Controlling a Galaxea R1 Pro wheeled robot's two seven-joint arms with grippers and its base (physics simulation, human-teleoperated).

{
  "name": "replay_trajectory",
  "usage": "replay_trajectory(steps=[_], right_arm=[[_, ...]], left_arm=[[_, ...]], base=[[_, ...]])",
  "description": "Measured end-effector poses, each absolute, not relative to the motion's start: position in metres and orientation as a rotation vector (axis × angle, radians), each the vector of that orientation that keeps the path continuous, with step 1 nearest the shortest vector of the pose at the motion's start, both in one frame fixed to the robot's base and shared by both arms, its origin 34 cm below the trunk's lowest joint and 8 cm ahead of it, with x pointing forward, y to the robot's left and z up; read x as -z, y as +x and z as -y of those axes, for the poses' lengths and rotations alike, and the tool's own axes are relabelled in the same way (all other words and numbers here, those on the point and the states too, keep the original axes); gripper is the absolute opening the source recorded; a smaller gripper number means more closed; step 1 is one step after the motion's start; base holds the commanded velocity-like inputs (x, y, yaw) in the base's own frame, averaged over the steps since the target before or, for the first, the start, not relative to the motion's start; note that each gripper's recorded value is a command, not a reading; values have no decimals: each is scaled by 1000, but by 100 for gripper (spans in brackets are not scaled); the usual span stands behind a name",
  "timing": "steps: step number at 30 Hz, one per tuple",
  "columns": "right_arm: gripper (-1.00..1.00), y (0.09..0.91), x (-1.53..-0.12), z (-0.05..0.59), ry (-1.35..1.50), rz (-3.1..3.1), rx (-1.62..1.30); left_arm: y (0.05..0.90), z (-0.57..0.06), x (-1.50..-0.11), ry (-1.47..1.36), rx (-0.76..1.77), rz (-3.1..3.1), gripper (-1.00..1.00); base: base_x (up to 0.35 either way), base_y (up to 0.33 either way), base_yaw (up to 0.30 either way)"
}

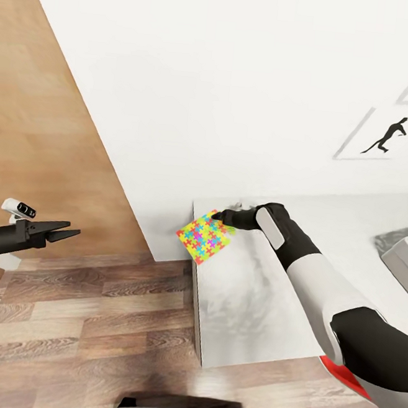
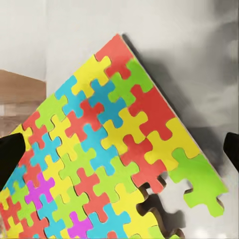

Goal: Put all the toys in the child's room - the three board games (two on the bed and one on the table), the two jigsaw puzzles on the table, and the tennis ball on the table - inside the toy box on the table in the child's room.

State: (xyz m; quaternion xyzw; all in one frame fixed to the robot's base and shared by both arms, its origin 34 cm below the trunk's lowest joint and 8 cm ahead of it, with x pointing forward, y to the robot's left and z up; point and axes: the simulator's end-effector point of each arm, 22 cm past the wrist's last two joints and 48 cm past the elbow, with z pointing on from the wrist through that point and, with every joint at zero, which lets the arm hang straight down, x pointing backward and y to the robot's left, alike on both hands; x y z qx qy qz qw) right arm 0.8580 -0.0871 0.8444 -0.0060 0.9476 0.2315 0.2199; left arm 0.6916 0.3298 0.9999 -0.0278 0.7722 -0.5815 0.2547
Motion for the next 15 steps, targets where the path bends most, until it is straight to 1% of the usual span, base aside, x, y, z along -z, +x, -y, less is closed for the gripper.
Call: replay_trajectory(steps=[15], right_arm=[[100, 869, -920, 71, -124, -2520, -707]], left_arm=[[691, -329, -1011, -55, 1570, -2089, 100]], base=[[0, 0, 0]])
